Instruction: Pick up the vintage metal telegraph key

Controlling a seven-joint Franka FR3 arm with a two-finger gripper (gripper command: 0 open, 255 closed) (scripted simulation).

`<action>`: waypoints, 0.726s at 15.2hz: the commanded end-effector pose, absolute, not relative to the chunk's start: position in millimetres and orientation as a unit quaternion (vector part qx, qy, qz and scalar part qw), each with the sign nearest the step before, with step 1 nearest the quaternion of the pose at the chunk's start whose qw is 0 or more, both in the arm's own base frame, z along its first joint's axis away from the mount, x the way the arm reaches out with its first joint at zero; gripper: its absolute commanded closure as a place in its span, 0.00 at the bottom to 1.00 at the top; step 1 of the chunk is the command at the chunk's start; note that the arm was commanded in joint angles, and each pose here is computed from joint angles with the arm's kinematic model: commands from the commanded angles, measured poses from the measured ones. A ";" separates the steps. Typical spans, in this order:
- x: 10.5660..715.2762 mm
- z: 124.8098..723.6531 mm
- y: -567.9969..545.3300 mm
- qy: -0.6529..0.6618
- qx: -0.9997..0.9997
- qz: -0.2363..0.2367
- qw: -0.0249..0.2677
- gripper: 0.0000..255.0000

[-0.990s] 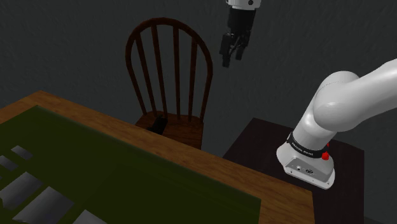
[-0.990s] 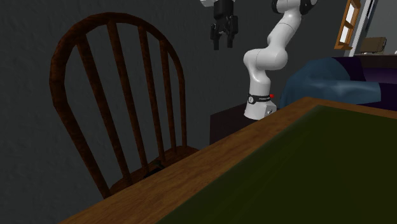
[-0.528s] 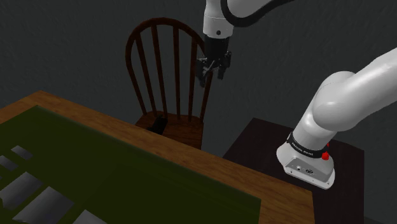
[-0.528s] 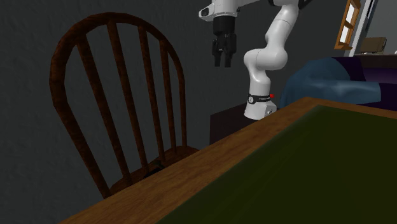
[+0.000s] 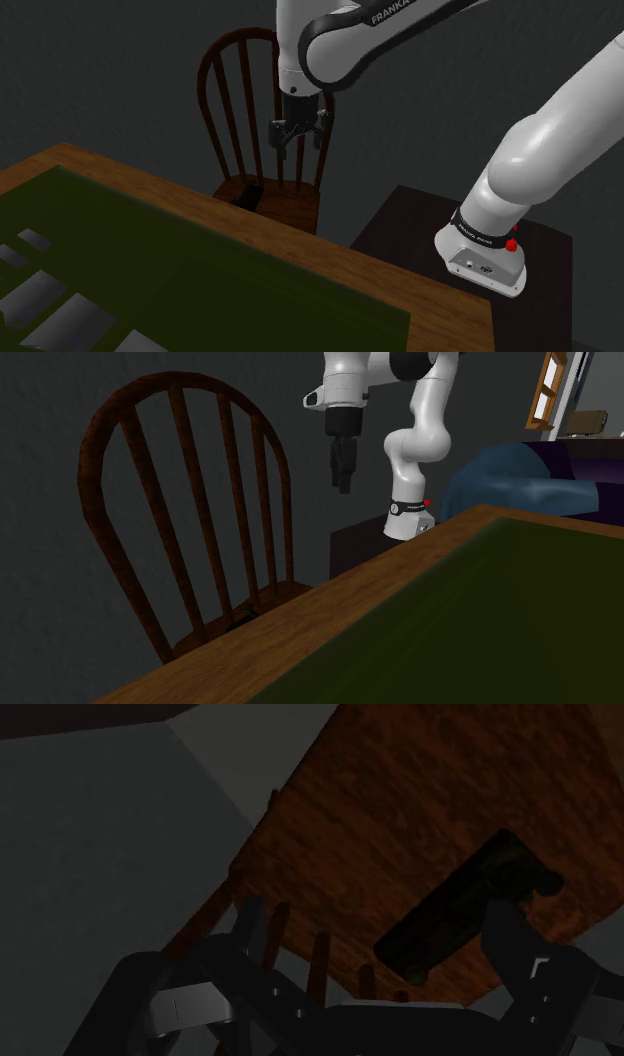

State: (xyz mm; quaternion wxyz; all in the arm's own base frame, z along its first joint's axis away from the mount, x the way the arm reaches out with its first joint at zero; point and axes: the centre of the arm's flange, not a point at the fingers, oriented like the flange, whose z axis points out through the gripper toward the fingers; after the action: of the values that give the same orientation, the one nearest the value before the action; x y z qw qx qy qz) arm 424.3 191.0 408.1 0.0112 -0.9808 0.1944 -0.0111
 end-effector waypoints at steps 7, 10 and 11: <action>487.6 333.1 240.3 0.298 -0.955 -0.013 0.000 0.00; 514.4 305.9 253.4 0.335 -0.942 -0.013 -0.005 0.00; 523.5 296.8 257.3 0.347 -0.938 -0.013 -0.006 0.00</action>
State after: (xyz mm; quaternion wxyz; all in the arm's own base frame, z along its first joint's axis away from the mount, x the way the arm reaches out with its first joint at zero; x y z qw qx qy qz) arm 515.8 253.4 308.9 -0.0040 -0.9428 0.3330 -0.0123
